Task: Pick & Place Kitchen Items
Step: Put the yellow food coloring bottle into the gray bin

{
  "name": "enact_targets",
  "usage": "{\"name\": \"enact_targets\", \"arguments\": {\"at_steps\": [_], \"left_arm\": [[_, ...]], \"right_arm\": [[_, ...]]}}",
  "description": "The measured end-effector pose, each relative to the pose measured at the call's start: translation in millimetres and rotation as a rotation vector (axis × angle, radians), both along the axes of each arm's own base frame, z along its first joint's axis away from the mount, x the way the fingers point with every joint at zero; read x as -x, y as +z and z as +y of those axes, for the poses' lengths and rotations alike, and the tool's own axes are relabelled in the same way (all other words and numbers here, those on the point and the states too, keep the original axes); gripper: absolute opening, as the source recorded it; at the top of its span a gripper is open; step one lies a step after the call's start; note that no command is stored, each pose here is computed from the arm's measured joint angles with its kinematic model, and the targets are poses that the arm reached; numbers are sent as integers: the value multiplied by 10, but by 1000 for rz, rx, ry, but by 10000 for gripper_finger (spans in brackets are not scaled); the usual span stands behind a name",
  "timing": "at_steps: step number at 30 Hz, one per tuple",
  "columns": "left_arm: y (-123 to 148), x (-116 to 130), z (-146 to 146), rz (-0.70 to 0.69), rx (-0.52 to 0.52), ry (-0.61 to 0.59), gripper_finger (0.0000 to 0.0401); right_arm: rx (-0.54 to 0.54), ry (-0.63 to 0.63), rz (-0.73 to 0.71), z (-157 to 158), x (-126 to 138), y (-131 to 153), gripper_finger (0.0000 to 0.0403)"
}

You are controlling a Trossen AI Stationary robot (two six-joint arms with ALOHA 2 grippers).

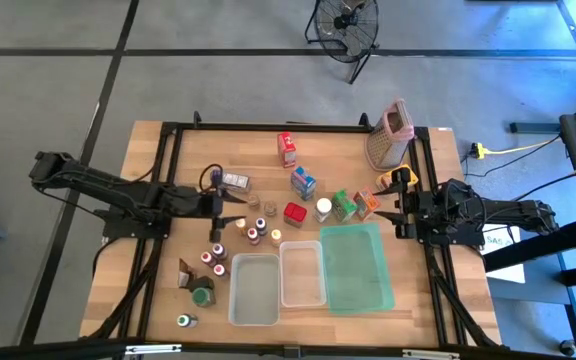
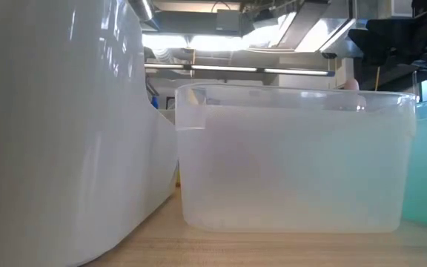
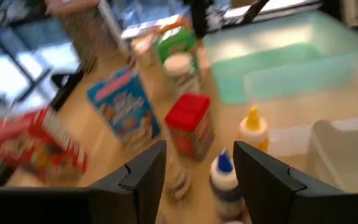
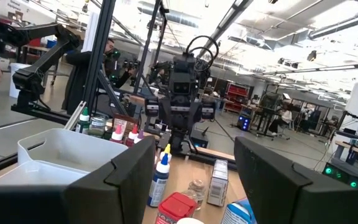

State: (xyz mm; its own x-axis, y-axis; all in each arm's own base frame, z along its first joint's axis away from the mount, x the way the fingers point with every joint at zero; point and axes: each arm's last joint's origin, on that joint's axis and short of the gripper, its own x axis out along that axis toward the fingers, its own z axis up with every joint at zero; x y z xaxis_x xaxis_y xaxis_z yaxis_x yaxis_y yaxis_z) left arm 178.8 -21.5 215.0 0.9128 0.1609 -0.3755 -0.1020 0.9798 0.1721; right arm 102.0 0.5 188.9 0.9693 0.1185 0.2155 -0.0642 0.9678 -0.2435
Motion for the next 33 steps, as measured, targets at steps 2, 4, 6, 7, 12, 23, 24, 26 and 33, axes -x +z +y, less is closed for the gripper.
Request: {"name": "enact_targets", "arguments": {"at_steps": [2, 4, 6, 7, 12, 23, 24, 26, 33], "left_arm": [[-34, 14, 8, 32, 22, 21, 182], [-44, 18, 14, 38, 50, 34, 182], [-44, 17, 23, 33, 78, 49, 182], [-43, 16, 28, 30, 91, 57, 182], [-44, 13, 53, 25, 121, 81, 182], [-49, 15, 45, 27, 160, 71, 182], [-49, 15, 45, 27, 160, 71, 182], [-49, 15, 45, 27, 160, 71, 182], [-49, 15, 45, 25, 171, 76, 182]], "right_arm": [[0, 0, 1, 0, 0, -1, 222], [0, 0, 2, 0, 0, -2, 222], [0, 0, 2, 0, 0, -2, 222], [0, 0, 2, 0, 0, -2, 222], [0, 0, 2, 0, 0, -2, 222], [0, 0, 2, 0, 0, -2, 222], [0, 0, 2, 0, -1, -2, 222], [0, 0, 4, 0, -1, -4, 222], [-1, 1, -14, 0, 3, 14, 222]]}}
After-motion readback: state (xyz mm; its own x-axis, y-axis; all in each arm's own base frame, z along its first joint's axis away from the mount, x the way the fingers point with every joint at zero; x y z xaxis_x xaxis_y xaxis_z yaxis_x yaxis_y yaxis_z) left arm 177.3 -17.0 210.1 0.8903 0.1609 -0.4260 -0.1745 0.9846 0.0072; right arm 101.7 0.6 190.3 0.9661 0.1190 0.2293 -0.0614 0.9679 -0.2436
